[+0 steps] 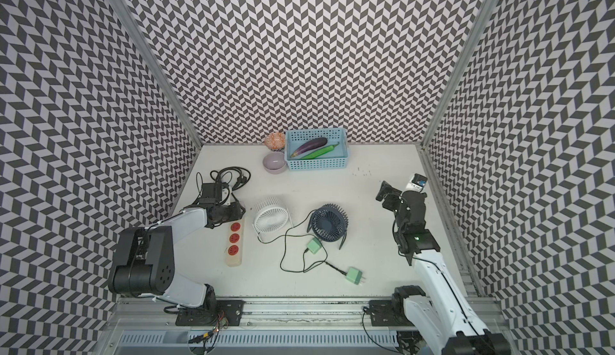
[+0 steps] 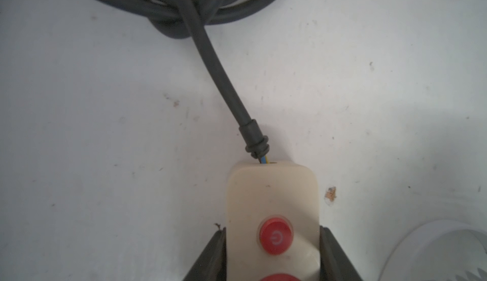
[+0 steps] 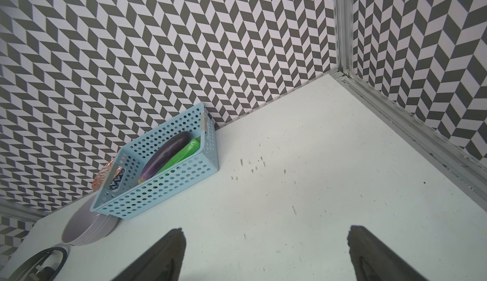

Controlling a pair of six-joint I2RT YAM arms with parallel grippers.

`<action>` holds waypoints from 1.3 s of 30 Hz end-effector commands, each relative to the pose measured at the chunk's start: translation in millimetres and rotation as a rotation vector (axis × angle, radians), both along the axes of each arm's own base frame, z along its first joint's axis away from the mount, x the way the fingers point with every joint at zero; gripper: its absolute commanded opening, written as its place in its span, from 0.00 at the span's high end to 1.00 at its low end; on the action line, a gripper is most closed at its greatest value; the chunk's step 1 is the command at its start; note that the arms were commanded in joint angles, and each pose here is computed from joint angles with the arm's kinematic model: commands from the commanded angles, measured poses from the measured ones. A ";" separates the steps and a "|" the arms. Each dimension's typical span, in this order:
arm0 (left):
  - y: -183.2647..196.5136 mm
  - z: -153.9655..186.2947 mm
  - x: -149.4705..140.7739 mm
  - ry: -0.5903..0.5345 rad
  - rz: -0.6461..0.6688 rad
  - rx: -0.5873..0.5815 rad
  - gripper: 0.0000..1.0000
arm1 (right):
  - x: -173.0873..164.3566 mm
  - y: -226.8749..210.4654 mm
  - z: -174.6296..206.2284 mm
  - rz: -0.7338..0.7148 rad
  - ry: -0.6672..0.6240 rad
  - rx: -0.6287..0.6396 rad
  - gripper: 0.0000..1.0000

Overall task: Plug the desk fan into the power strip
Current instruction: Adjust the socket at the center of the board.

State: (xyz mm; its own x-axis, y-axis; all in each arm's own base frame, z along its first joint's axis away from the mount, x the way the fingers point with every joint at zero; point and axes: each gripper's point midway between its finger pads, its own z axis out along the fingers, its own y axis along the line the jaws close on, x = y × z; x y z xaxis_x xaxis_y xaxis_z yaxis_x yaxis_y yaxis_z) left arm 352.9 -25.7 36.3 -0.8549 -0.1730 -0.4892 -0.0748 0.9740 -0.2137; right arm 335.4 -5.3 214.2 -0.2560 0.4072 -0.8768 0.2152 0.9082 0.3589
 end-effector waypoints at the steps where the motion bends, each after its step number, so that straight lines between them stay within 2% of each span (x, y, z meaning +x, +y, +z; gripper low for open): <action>1: -41.0 -4.7 -4.1 0.033 -0.115 -0.090 0.66 | 5.0 2.8 15.4 0.013 -0.047 -0.002 0.01; 7: -77.6 -1.8 -4.0 0.036 -0.202 -0.121 0.67 | 3.5 2.0 13.4 0.011 -0.043 -0.007 0.01; 20: -129.1 -3.3 -3.9 0.062 -0.322 -0.136 0.68 | 2.0 1.6 12.4 0.010 -0.038 -0.012 0.00; 28: -80.6 -3.7 9.0 0.013 -0.217 0.060 0.68 | 1.4 5.0 16.4 0.032 -0.048 -0.016 0.00; 34: -42.4 -0.7 13.6 -0.011 -0.116 0.084 0.67 | 5.0 29.5 26.4 0.176 -0.096 -0.006 0.00; 39: -31.0 -1.9 18.1 -0.016 -0.097 0.098 0.67 | 5.3 55.0 33.0 0.301 -0.119 0.010 0.02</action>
State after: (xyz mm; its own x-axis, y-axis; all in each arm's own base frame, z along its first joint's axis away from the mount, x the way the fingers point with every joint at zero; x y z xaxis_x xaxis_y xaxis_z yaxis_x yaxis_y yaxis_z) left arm 371.5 -72.8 37.5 -0.8613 -0.0624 -0.5042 0.0379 0.9818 -0.1862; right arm 337.6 29.0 221.1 -0.3059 0.3634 -0.8800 0.0268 0.9272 0.3736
